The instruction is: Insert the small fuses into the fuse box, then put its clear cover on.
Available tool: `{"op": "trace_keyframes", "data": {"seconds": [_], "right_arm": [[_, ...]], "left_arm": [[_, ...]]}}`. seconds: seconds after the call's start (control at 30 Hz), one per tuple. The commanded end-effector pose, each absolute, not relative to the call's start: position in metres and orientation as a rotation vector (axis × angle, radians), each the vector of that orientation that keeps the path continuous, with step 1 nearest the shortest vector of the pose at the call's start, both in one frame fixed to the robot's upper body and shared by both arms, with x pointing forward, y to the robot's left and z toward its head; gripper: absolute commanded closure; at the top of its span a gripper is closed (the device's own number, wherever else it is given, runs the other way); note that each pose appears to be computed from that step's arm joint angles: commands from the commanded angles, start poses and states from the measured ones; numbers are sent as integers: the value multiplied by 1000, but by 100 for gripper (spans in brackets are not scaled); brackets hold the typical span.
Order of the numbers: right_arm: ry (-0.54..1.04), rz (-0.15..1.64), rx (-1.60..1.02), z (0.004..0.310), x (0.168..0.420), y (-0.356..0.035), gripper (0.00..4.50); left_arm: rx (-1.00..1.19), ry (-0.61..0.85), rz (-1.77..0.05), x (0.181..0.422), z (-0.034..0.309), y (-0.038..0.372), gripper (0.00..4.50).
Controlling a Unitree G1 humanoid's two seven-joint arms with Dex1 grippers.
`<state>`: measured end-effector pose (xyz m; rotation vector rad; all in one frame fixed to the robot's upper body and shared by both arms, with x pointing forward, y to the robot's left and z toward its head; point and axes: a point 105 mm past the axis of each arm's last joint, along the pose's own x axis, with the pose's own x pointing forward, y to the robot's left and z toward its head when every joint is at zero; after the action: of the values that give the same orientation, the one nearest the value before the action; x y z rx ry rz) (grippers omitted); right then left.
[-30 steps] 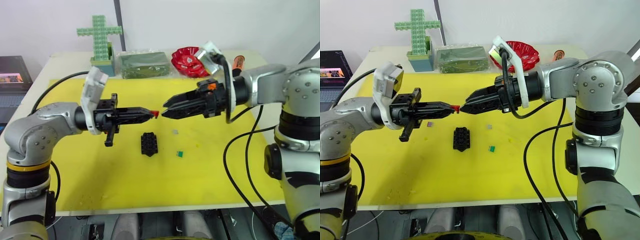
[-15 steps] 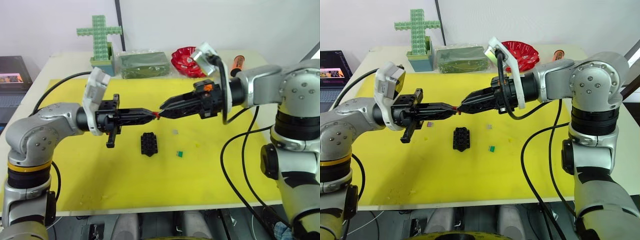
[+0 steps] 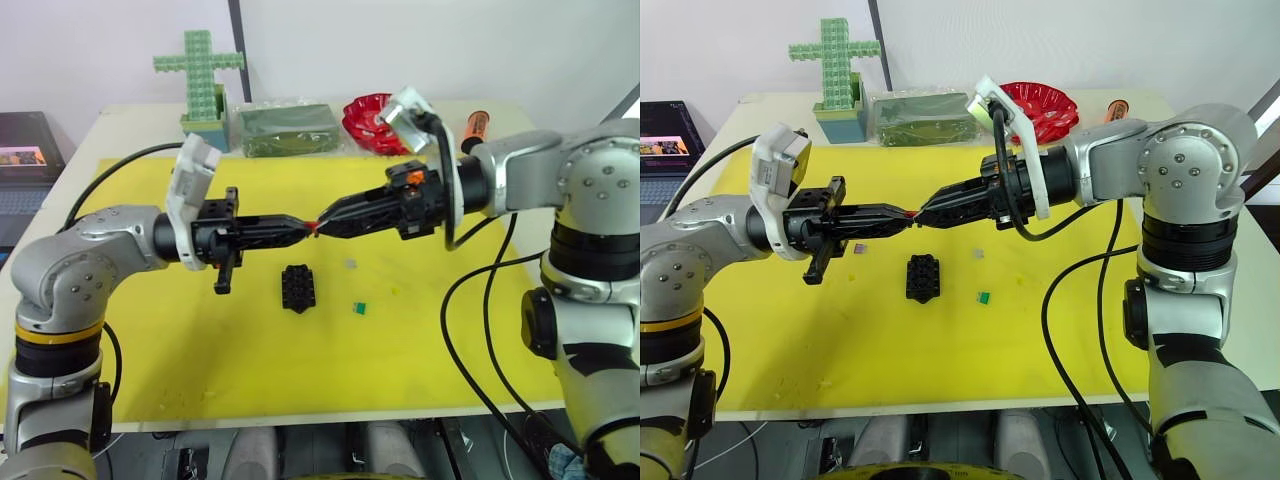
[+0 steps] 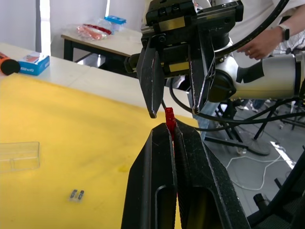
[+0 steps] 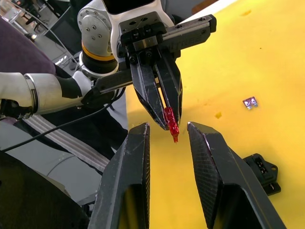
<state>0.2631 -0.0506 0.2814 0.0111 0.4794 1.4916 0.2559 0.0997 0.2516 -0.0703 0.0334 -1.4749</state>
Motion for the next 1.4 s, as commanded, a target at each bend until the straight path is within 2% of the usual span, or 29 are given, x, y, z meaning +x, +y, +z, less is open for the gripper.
{"op": "trace_keyframes", "data": {"seconds": [0.03,0.27,0.37,0.43,1.23,1.4], "right_arm": [[425,1514,-22,290,258,-50,322],[420,1518,-24,290,257,-49,322],[419,1520,-24,289,257,-48,383],[419,1520,-25,289,257,-48,445],[394,1491,-151,275,257,-50,449],[407,1498,-153,275,256,-51,304]], "left_arm": [[-42,-19,-1500,250,262,96,450],[-43,-15,-1502,249,261,95,450],[-44,-16,-1500,249,261,95,450],[-48,-19,-1498,250,262,95,450],[-45,-18,-1492,250,265,96,450],[-43,-17,-1494,249,265,96,450]]}}
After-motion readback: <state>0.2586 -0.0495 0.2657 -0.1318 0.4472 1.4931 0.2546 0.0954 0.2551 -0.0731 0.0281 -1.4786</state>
